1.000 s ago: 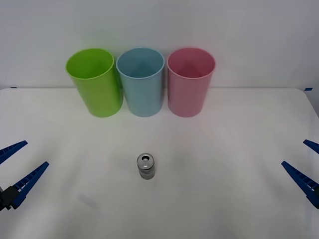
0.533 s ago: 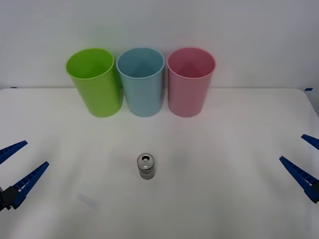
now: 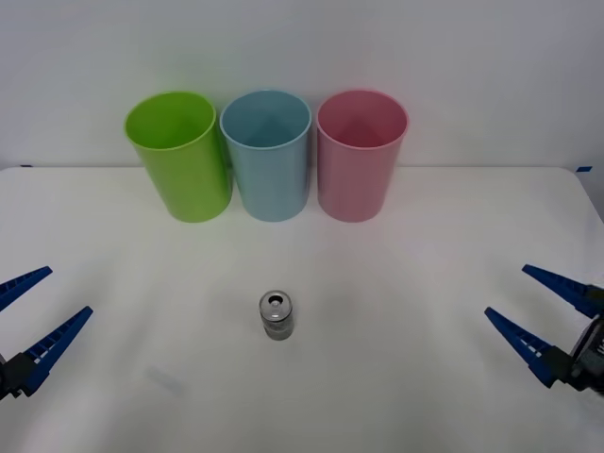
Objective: Grasp the object on the table and drop it into the matching bin: aluminum can to the light blue bin, PET bottle to the pink bin.
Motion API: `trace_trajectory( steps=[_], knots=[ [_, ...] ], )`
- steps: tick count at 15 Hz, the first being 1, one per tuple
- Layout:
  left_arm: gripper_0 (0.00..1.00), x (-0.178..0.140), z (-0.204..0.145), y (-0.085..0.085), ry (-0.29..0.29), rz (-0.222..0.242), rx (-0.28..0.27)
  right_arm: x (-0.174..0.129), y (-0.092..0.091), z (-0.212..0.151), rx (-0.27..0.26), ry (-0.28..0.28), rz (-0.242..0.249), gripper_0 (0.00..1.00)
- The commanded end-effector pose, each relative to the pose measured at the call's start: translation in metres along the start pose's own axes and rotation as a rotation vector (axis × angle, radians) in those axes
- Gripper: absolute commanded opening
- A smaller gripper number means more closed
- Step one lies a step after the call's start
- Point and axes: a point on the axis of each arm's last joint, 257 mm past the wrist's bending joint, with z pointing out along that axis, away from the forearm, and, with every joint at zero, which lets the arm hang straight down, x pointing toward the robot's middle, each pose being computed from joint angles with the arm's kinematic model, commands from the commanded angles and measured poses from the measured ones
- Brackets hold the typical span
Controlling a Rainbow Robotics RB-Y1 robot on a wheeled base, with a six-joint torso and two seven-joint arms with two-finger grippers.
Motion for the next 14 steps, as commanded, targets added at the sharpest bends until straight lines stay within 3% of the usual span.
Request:
trace_trajectory(
  steps=[1,9,14],
  knots=[
    [1.00,0.000,0.000,0.000,0.000,0.000,0.000,0.021,0.010,0.016,-0.038,0.023,0.027,1.00],
    [1.00,0.000,0.000,0.000,0.000,0.000,0.000,0.057,0.036,0.056,-0.139,0.053,0.022,1.00],
    [1.00,0.000,0.000,0.000,0.000,0.000,0.000,0.076,0.046,0.080,-0.177,0.062,-0.103,1.00]
  ],
)
